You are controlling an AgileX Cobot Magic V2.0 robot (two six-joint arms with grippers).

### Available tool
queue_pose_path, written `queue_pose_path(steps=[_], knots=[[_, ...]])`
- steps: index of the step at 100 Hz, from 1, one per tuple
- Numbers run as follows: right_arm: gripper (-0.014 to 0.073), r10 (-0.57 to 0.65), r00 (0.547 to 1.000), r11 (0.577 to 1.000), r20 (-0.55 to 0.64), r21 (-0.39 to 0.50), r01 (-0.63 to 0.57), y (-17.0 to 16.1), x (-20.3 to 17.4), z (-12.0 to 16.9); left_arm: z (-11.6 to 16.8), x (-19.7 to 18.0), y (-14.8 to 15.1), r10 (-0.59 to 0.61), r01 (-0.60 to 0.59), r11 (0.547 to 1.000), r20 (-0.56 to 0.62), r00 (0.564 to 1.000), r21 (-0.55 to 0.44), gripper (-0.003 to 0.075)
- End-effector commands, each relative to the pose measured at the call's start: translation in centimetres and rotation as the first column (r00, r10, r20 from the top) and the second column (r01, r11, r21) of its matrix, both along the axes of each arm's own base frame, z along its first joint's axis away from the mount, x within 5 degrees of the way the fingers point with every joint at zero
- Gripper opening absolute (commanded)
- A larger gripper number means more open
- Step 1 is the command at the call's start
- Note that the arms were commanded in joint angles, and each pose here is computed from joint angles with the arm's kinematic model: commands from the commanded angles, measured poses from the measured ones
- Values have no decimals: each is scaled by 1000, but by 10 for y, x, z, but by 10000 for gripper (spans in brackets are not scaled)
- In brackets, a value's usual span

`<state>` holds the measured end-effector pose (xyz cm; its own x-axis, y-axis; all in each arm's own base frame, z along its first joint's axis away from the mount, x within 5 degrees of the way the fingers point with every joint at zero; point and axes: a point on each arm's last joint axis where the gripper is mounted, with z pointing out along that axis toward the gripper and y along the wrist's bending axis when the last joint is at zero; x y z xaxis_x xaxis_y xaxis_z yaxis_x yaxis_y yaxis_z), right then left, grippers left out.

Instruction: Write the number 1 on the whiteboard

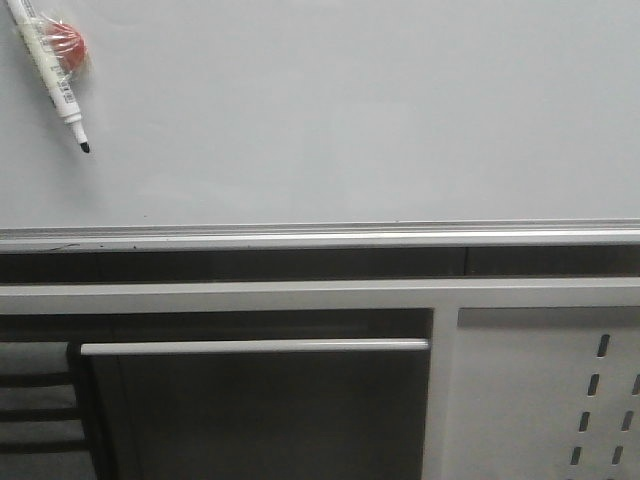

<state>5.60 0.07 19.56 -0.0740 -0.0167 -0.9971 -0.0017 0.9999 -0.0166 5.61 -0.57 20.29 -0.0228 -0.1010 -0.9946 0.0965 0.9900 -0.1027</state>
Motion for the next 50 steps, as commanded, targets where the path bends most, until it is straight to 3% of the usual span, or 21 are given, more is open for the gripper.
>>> queue_pose_path(steps=[1,24,37,50], knots=[[-55,-13,997,1000,77,28,11,-1,0,0,-6,0,0,5,-4,1000,47,999,-18,-20],[-55,-15,996,997,87,76,9,-1,0,1,-6,0,0,5,-4,1000,47,999,-18,-20],[-55,-18,995,984,94,175,1,0,0,1,-6,0,0,4,-2,998,43,999,-58,-20],[-55,-39,991,942,130,335,-7,-1,0,5,-6,0,0,0,6,981,32,1000,-195,-20]])
